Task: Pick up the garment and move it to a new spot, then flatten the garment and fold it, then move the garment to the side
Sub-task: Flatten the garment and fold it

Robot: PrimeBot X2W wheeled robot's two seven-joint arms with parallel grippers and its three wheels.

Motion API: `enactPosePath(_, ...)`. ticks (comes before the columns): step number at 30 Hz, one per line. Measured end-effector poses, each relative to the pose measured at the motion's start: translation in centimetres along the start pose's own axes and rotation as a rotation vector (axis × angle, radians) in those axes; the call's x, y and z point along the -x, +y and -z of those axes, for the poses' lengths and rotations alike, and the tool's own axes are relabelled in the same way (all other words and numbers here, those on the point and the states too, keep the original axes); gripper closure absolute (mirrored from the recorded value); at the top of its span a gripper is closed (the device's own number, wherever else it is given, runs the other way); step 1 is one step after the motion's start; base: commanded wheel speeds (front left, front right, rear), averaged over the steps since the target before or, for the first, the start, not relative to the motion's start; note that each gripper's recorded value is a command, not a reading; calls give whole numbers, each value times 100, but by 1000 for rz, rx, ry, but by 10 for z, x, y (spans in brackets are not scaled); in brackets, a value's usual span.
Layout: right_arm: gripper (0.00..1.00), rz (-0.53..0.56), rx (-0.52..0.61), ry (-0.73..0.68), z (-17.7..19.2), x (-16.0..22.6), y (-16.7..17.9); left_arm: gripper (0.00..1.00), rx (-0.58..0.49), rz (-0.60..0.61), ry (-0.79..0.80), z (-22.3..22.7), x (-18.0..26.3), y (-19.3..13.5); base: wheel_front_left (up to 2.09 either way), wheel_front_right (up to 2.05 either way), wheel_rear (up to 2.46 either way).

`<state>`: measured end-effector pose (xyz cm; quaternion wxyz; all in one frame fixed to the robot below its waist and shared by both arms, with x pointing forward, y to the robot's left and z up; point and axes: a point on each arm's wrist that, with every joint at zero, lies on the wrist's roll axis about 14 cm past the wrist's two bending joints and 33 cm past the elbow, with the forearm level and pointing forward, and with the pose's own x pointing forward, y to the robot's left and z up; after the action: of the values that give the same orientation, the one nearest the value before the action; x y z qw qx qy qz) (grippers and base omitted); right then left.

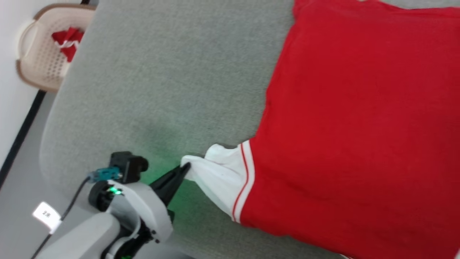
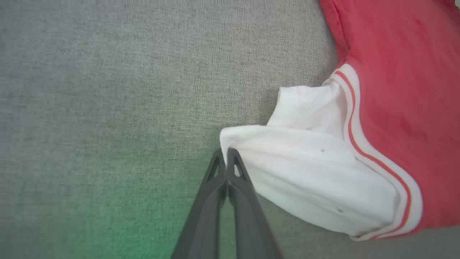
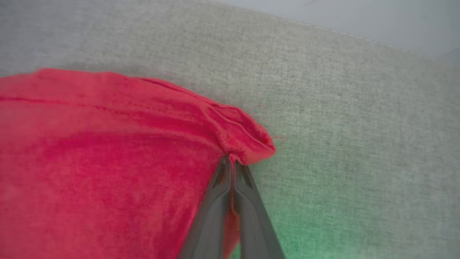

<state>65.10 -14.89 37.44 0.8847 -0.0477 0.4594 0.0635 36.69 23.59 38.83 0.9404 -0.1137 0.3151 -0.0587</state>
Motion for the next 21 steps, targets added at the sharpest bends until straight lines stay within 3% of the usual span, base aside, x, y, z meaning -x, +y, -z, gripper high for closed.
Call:
enactPosePath(10,100,-92,49,-45,22,38,22,100,-15,-11,-31,-11,4,3,0,0,0)
enactPosePath(21,100,-151,3,-6,116,102,-24,100,-69,41,-69,-29,8,-15,0,0,0)
